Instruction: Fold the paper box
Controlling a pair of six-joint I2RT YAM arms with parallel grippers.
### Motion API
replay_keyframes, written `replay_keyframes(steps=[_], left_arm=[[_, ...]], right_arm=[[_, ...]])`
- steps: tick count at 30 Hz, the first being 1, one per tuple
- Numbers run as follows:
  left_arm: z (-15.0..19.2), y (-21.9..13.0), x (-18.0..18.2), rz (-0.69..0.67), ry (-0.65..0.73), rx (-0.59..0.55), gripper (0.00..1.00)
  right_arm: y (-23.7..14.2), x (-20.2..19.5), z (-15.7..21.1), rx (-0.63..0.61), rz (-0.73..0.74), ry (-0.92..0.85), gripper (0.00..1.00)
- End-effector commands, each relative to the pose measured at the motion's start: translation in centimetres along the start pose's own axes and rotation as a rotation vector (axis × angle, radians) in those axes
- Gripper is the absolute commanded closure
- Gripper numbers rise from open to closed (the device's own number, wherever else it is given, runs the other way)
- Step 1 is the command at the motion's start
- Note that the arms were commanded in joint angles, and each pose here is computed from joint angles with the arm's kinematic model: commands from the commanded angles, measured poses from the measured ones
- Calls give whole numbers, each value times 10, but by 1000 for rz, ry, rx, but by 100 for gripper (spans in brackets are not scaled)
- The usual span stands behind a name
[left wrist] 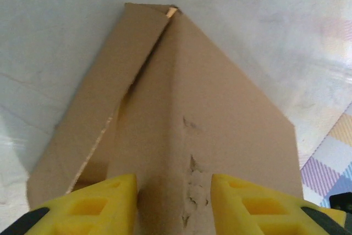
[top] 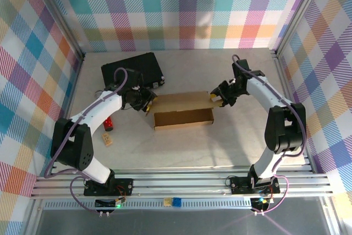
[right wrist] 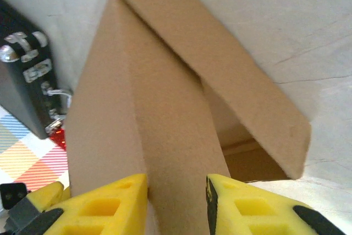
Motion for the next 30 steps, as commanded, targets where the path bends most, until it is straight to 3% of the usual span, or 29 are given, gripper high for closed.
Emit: replay_keyframes(steps=[1,20,24,30], left_arm=[[7,-9,-6,44,84,-31,62],[34,8,34,-126,227,36,66],[36,8,38,-151,250,42,67],[37,10,48,-196,273,36,68]], right_arm=[[1,-15,1,-46,50,-54,68],[15,-48,-2,-63,174,-156,72],[1,-47,0,-114,157,-183,63],[-20,-27,7,-164,49,-295,40]])
Point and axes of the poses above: each hand's point on the last joint's axis, 136 mm out from that joint toward the fingers, its own y axis out along the fingers, its own x axis along the line the jaws close on, z = x × y, the point moved 2 cm from there along -y, back along the fingers, and after that the axes turned 15 degrees about y, right-handed, at the moved point
